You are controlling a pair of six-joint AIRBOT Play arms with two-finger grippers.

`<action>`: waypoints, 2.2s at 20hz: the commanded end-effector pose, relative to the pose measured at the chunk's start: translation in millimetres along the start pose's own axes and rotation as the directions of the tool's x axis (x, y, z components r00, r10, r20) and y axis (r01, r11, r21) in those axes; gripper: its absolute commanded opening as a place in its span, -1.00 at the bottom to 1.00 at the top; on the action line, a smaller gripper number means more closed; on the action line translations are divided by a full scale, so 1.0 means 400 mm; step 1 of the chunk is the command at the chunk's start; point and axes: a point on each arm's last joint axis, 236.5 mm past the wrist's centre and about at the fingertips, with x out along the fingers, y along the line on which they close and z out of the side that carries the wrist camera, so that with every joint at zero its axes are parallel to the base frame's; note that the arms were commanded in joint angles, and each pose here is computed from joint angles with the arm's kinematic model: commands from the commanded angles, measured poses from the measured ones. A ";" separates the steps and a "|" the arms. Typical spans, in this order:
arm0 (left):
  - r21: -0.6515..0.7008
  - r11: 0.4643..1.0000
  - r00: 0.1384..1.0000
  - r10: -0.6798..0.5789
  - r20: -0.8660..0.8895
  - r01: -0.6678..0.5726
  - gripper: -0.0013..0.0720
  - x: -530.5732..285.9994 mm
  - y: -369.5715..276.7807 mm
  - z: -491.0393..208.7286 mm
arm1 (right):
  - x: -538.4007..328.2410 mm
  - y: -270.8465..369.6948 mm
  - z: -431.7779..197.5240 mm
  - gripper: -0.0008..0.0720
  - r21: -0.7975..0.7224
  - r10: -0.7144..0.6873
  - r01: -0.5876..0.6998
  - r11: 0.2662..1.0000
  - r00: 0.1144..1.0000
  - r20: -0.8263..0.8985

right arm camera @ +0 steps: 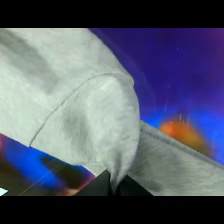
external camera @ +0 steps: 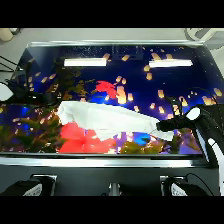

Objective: Fold the shirts.

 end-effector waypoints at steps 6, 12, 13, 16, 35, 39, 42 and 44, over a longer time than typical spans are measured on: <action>-0.194 0.951 0.912 -0.291 -0.288 0.242 0.86 0.223 -0.227 -0.386 | -0.001 0.026 -0.044 -0.92 -0.023 0.045 -0.047 0.999 0.996 -0.074; -0.340 0.901 0.876 -0.375 -0.304 0.268 0.85 0.359 -0.352 -0.495 | -0.002 0.033 -0.056 -0.92 -0.025 0.057 -0.059 0.998 0.994 -0.095; -0.346 0.898 0.871 -0.383 -0.307 0.273 0.85 0.371 -0.368 -0.502 | -0.002 0.033 -0.056 -0.92 -0.025 0.057 -0.059 0.998 0.994 -0.095; -0.354 0.896 0.873 -0.382 -0.304 0.269 0.85 0.402 -0.394 -0.512 | -0.003 0.035 -0.060 -0.92 -0.025 0.061 -0.063 0.998 0.993 -0.101; 0.475 0.669 0.425 -0.737 0.525 0.572 -0.89 -0.637 -0.545 0.209 | -0.789 0.170 0.452 -0.93 -0.194 -0.061 0.328 0.925 0.629 0.775; 0.727 0.590 0.070 -0.791 0.608 0.352 -0.89 -1.243 -0.579 0.111 | -1.467 0.409 0.329 -0.93 -0.013 0.009 0.562 0.827 0.010 1.000; 0.781 0.585 -0.031 -0.796 0.605 0.218 -0.89 -1.399 -0.585 0.023 | -1.610 0.436 0.167 -0.93 0.134 -0.070 0.619 0.774 -0.126 0.990; 0.735 0.639 -0.002 -0.754 0.656 0.229 -0.89 -1.393 -0.559 0.032 | -1.640 0.402 0.100 -0.93 0.232 -0.163 0.613 0.755 -0.167 0.972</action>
